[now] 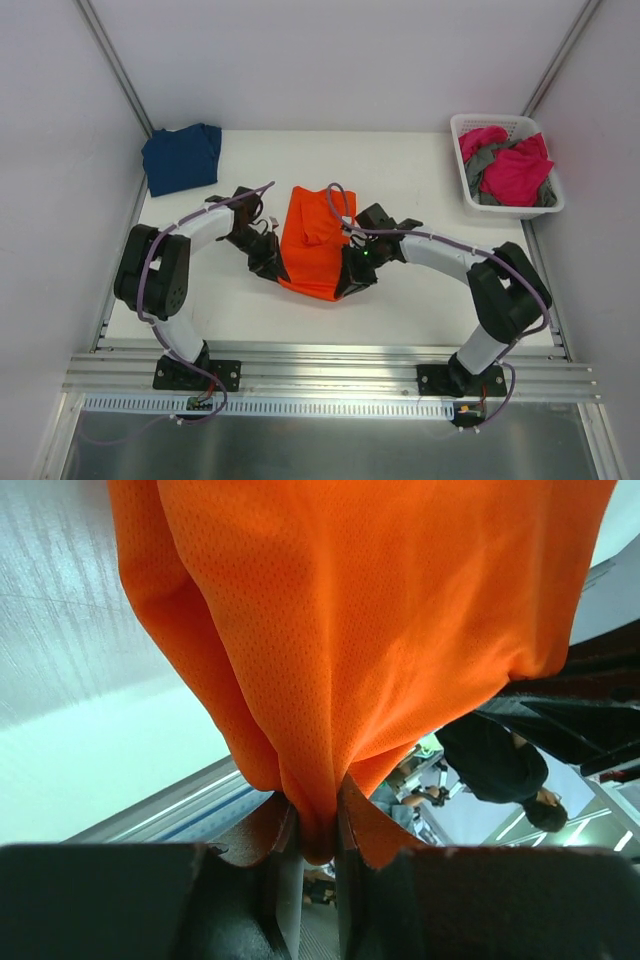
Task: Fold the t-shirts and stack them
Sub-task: Fold the tshirt
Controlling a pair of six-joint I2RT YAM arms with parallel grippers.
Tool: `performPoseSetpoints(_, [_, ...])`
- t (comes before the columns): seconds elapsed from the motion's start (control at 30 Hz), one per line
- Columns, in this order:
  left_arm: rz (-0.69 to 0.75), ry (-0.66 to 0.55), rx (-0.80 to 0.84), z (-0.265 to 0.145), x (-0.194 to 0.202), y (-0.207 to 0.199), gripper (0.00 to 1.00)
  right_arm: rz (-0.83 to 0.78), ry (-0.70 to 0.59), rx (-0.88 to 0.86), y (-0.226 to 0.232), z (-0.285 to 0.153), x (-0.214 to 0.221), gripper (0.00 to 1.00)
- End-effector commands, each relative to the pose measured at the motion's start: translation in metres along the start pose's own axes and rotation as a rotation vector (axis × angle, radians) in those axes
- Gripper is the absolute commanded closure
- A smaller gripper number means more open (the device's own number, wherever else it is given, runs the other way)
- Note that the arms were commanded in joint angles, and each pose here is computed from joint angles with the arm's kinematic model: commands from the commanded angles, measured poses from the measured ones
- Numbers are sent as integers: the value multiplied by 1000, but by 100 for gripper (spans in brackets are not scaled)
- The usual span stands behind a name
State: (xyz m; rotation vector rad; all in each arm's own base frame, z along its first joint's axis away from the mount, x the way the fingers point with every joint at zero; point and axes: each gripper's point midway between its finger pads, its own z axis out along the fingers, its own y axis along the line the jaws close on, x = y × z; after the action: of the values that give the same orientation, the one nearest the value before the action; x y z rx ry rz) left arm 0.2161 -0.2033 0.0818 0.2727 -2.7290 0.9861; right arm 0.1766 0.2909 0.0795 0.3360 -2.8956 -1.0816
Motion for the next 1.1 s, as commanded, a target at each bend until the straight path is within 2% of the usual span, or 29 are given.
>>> performPoseSetpoints(0.0, [-59, 28, -31, 6, 6, 8, 98, 32, 15, 13, -5, 9, -3, 96])
performPoseSetpoints(0.2, [-130, 84, -66, 19, 16, 23, 97, 78, 73, 33, -13, 26, 6, 95])
performPoseSetpoints(0.4, [-156, 103, -84, 25, 19, 26, 84, 99, 106, 72, -23, 33, 17, 91])
performPoseSetpoints(0.47, [-150, 99, -86, 25, 19, 25, 58, 95, 105, 77, -23, 34, 17, 84])
performPoseSetpoints(0.5, [-143, 94, -81, 23, 19, 22, 27, 88, 104, 80, -20, 33, 17, 77])
performPoseSetpoints(0.53, [-141, 92, -79, 23, 19, 21, 1, 83, 101, 85, -20, 32, 15, 68])
performPoseSetpoints(0.57, [-134, 86, -76, 22, 18, 20, 1, 68, 97, 91, -19, 30, 14, 45])
performPoseSetpoints(0.7, [-91, 55, -66, 11, 17, 12, 1, 23, 53, 143, -17, 20, 1, 13])
performPoseSetpoints(0.8, [-31, 11, -61, -1, 13, 3, 1, -37, 4, 127, 1, 5, -14, 7])
performPoseSetpoints(0.9, [27, -62, -50, -17, 2, -8, 1, -107, -89, 101, 21, -13, -43, 7])
performPoseSetpoints(1.07, [217, -293, -141, -64, -37, -21, 1, -192, -189, 108, 36, -32, -88, 7])
